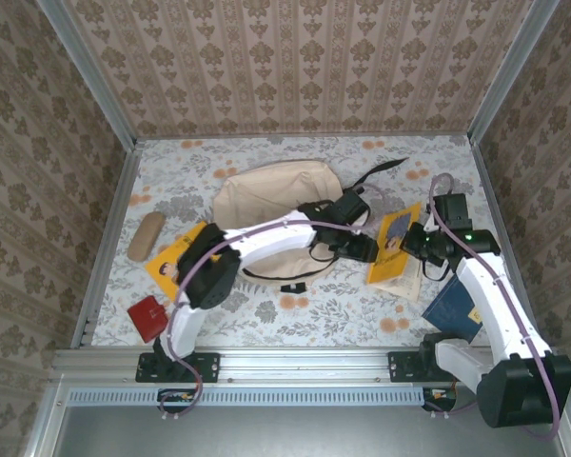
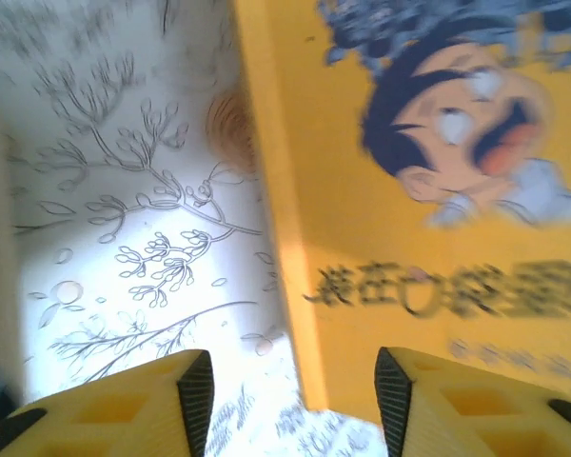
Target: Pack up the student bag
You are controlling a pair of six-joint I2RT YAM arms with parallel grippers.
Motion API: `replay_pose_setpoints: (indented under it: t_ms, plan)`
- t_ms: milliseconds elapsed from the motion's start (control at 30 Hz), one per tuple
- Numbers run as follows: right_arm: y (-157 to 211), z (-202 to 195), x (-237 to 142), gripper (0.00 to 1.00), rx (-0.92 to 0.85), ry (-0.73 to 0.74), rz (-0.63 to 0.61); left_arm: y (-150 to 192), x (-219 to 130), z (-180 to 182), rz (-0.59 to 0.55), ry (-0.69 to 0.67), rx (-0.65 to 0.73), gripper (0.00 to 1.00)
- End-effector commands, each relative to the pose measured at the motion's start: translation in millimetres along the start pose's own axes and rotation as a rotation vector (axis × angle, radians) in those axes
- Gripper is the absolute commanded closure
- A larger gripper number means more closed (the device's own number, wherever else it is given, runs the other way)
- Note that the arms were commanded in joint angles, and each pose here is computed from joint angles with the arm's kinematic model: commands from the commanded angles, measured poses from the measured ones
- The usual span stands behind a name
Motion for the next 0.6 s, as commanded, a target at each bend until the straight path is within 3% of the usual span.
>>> replay_pose_setpoints:
  t_ms: [0, 167, 233, 300, 567]
  plan:
    - [-8.7, 44.6, -29.0, 1.00, -0.065, -0.223, -0.013, -23.8, -59.5, 8.9, -0.136, 0.021, -0.006, 0.44]
    - [-4.6, 94.2, -52.6, 1.00, -0.120, -0.518, 0.068, -20.3, -98.6, 39.9, -0.219, 0.067, -0.104, 0.31]
    - [-1.9, 111.3, -60.8, 1.00, -0.138, -0.621, 0.108, -18.4, -114.7, 47.2, -0.272, 0.103, -0.126, 0.16]
    - [-0.9, 126.2, -67.5, 1.00, -0.164, -0.702, 0.129, -16.8, -128.8, 54.6, -0.327, 0.142, -0.154, 0.07]
    - [7.5, 161.9, -71.8, 1.00, -0.211, -0.841, 0.229, -19.0, -165.2, 56.4, -0.479, 0.356, -0.212, 0.02]
Point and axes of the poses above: each hand's point on the last joint's axis, 136 mm out from that joint toward the fingers, its own x axis out along the fingers, its own z axis along the line the jaws close on, y = z × x, the point moved 3 cm from there along -x, back along the fingers, and after that the axes turned 9 degrees about x, right-handed, at the moved point
